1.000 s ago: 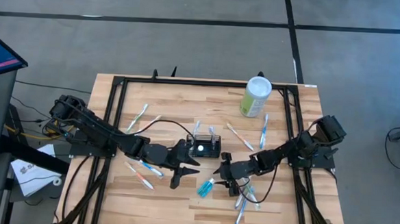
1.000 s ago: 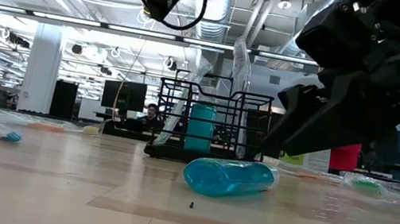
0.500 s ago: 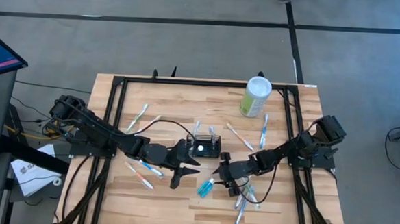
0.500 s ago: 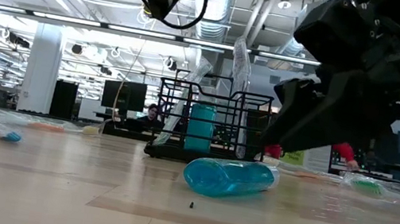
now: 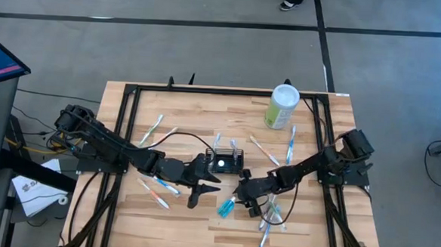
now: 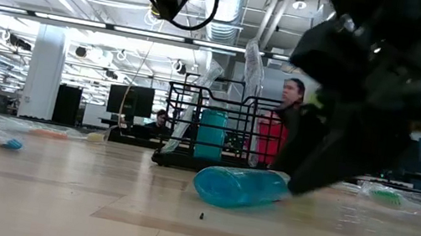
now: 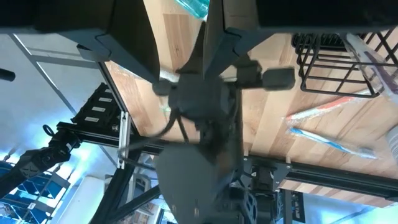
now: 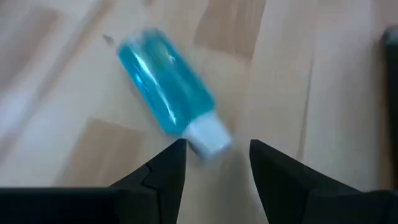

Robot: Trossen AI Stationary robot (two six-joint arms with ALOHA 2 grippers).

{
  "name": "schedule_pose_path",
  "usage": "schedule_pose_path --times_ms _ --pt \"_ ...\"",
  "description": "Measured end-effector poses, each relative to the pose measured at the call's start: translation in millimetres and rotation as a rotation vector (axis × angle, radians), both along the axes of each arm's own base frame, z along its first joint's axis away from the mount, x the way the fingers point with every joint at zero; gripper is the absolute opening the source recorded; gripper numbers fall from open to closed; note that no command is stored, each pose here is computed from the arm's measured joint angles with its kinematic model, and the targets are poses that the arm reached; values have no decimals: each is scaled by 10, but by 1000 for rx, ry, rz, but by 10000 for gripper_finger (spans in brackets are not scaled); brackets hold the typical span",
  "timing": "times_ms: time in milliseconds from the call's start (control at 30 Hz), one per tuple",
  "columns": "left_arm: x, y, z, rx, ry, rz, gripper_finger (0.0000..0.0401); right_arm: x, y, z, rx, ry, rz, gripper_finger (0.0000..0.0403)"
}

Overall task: Pick & Place toothbrushing station
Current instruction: Put the mouthwash bottle into the middle compartment of the organizer

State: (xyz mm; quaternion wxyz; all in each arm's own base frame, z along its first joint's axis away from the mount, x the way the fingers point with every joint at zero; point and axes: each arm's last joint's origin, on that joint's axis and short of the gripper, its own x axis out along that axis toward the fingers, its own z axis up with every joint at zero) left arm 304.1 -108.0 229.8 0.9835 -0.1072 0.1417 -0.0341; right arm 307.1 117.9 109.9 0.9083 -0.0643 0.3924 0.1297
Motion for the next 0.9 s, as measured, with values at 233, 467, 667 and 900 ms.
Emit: schedule_pose_path --times_ms 233,467,667,900 --pt "-1 -8 2 -1 -1 -25 117 122 32 -61 20 33 27 169" --pt "-3 -13 1 0 0 -27 117 149 54 -88 43 53 27 133" --pt "-3 -13 1 0 0 -26 117 129 61 -67 43 62 28 68" --pt "-3 -13 0 1 0 -27 117 125 81 -63 60 68 25 8"
